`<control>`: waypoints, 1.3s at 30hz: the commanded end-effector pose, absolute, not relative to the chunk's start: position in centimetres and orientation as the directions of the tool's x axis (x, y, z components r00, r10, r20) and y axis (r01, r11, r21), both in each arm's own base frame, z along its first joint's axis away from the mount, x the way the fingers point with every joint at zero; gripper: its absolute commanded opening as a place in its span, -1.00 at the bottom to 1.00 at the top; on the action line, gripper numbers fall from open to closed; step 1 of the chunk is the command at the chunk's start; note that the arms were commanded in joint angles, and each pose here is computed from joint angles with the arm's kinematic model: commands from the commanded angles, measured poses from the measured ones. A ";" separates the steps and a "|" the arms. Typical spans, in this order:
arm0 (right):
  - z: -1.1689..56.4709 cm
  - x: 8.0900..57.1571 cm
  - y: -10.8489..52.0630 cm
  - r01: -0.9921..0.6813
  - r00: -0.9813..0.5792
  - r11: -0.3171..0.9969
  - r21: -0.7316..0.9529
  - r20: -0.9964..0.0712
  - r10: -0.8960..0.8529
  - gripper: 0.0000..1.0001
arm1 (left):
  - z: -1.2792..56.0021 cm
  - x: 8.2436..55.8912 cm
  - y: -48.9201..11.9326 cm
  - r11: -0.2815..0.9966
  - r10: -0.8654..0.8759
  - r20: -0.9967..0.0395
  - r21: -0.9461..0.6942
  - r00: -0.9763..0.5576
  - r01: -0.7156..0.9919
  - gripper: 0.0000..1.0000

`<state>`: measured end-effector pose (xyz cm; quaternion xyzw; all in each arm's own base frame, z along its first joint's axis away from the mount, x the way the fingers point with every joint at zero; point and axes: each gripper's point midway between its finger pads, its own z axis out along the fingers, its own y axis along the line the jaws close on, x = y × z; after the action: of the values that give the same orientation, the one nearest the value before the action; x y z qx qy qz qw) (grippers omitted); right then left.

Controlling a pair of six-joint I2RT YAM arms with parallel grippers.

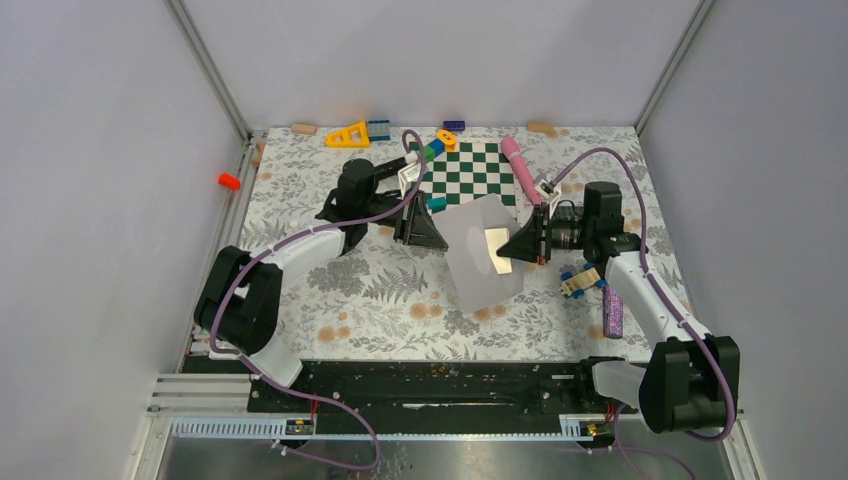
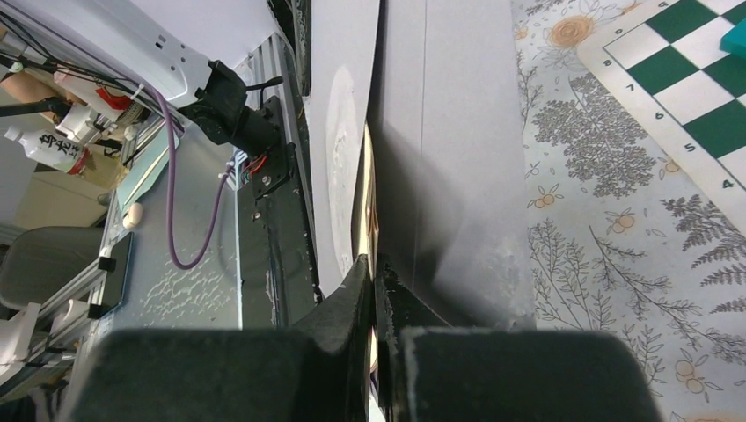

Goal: Place the letter into the envelope and seal it
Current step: Place the envelope at the center of the board.

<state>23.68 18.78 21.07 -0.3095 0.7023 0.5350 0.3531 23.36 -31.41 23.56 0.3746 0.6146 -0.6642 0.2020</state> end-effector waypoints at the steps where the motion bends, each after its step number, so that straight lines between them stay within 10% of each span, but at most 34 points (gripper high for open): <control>1: 21.5 23.5 19.5 -0.836 -0.533 0.206 0.509 -0.842 -0.083 -1.00 | 24.9 22.8 -31.4 -0.216 0.188 -0.794 -0.607 -0.578 0.764 -1.00; 29: 21.1 22.9 20.1 -0.835 -0.540 0.202 0.512 -0.832 -0.126 -0.90 | 24.0 23.3 -32.3 -0.174 0.185 -0.787 -0.616 -0.588 0.769 -1.00; 39: 21.1 23.2 19.9 -0.832 -0.541 0.228 0.506 -0.829 -0.137 -0.30 | 23.4 23.1 -32.2 -0.171 0.205 -0.782 -0.620 -0.588 0.765 -1.00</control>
<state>22.47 19.70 19.67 -0.3206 0.7163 0.5339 0.3149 23.05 -32.21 22.82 0.3785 0.6234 -0.6549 0.1980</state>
